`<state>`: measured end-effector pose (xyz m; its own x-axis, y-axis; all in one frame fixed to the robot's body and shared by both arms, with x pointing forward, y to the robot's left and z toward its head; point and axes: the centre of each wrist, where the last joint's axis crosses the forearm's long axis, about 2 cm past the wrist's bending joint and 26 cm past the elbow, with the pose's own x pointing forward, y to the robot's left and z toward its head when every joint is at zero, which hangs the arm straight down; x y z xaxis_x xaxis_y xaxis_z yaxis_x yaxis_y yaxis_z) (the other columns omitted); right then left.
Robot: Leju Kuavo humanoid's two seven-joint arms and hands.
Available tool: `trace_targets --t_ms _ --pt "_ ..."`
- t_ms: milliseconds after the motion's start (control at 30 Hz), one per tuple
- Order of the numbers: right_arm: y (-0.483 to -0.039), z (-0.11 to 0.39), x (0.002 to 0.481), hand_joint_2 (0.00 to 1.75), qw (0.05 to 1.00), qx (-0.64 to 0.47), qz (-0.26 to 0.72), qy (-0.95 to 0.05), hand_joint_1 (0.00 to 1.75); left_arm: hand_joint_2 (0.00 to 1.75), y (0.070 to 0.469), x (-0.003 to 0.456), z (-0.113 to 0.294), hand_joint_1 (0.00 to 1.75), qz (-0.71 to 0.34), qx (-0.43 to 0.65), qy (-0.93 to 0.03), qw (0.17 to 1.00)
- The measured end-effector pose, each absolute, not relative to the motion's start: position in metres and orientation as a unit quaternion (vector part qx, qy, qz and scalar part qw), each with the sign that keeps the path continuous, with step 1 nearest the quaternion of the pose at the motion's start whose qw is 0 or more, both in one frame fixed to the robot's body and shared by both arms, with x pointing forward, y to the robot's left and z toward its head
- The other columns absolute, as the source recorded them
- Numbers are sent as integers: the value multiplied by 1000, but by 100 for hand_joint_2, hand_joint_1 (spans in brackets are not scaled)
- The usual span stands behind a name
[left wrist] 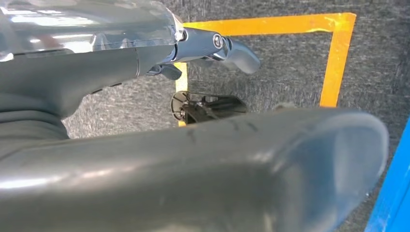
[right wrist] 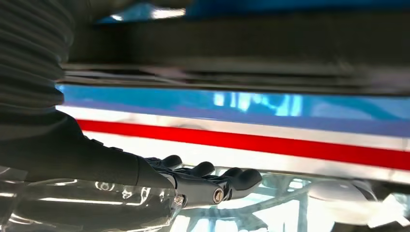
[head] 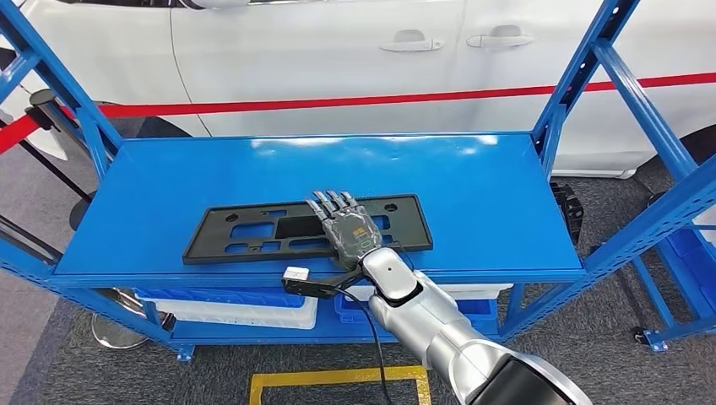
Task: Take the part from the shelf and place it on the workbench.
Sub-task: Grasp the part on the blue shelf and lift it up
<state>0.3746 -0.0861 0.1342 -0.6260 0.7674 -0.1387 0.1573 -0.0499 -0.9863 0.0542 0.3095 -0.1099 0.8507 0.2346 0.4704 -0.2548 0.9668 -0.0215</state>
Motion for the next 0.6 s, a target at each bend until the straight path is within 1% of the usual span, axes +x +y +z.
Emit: trace_targets --t_ms 100,233,367,600 --pt "-85 132 373 175 234 -370 638 -634 127 0 311 56 -110 0 127 22 -243 961" --pt "-85 130 372 175 230 -372 644 -628 164 0 311 58 -109 0 127 22 -244 961" --pt "-86 128 372 175 226 -373 648 -624 166 0 310 58 -109 0 128 21 -244 961" --pt "-86 124 370 175 222 -379 653 -617 163 0 310 57 -109 0 132 20 -246 960"
